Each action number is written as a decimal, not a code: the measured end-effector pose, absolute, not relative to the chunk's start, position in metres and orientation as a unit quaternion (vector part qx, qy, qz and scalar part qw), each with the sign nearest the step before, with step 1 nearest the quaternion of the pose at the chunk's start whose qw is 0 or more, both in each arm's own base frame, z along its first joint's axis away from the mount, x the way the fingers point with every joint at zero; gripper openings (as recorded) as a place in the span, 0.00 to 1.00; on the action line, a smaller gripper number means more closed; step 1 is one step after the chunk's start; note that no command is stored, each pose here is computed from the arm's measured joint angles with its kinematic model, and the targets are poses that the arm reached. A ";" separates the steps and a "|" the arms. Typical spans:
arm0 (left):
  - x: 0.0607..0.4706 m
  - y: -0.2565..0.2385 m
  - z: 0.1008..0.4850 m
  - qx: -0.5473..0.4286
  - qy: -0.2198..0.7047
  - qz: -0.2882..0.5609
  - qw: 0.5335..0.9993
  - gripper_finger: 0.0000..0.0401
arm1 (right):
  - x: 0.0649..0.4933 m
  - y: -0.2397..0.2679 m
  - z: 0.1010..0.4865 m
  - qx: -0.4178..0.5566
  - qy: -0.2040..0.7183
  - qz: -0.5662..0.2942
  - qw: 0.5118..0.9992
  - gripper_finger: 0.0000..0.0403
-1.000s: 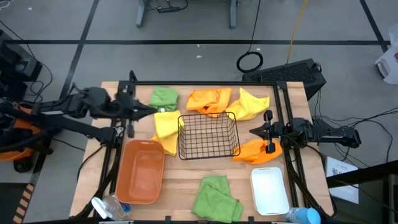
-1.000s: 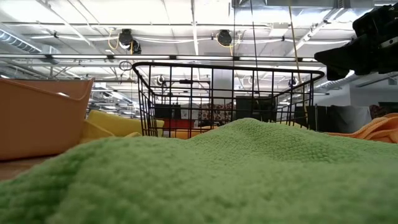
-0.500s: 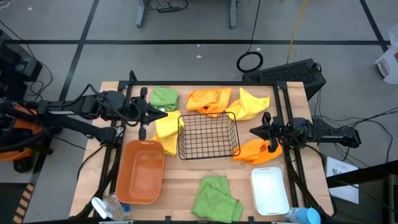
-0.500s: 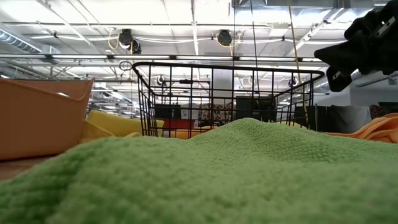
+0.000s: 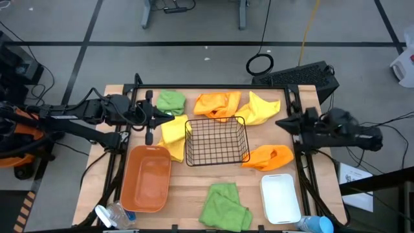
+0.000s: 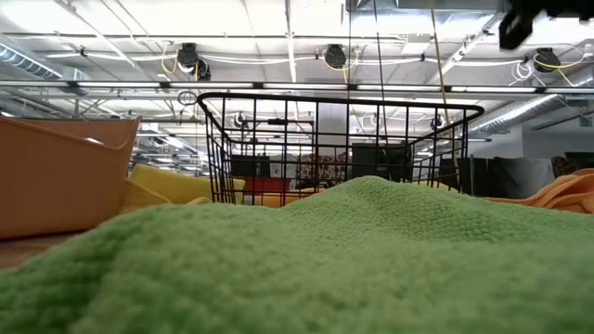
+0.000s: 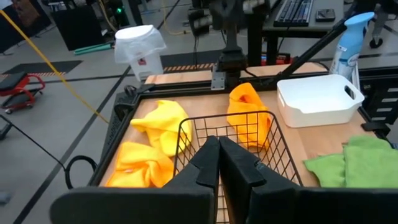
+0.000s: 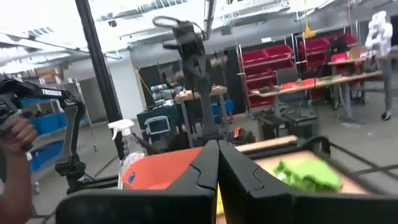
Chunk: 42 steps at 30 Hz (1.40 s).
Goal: Sort microfiber towel by color & place in baskets
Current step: Put the left yellow microfiber cloth into the white bin
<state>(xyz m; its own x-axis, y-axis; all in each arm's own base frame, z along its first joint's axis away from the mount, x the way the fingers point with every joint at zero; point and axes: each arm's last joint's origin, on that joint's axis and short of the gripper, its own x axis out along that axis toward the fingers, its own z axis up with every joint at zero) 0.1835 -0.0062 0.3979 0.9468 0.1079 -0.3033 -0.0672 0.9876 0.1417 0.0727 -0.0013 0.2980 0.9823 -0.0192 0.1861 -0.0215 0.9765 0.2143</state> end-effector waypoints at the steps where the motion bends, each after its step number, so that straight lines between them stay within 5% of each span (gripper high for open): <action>1: 0.184 -0.006 0.398 0.068 0.157 0.044 0.984 0.04 | 0.073 -0.001 0.311 0.101 -0.090 -0.001 0.991 0.00; 13: 0.183 -0.003 0.397 0.082 0.165 0.091 0.979 0.04 | 0.138 -0.008 0.410 0.060 0.055 -0.111 0.990 0.00; 24: 0.180 -0.001 0.392 0.081 0.194 0.133 0.968 0.04 | 0.219 -0.010 0.373 0.002 0.199 -0.115 0.973 0.00; 42: 0.176 0.026 0.381 0.056 0.252 0.183 0.949 0.04 | 0.248 -0.010 0.354 0.016 0.222 -0.119 0.968 0.00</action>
<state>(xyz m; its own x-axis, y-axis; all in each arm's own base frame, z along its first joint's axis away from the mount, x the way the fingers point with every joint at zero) 0.1759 0.0259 0.3812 0.8058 0.3761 -0.4574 -0.3198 0.9265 0.1984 0.2480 -0.0104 0.3542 0.8732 -0.2221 -0.4338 0.2367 0.9714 -0.0209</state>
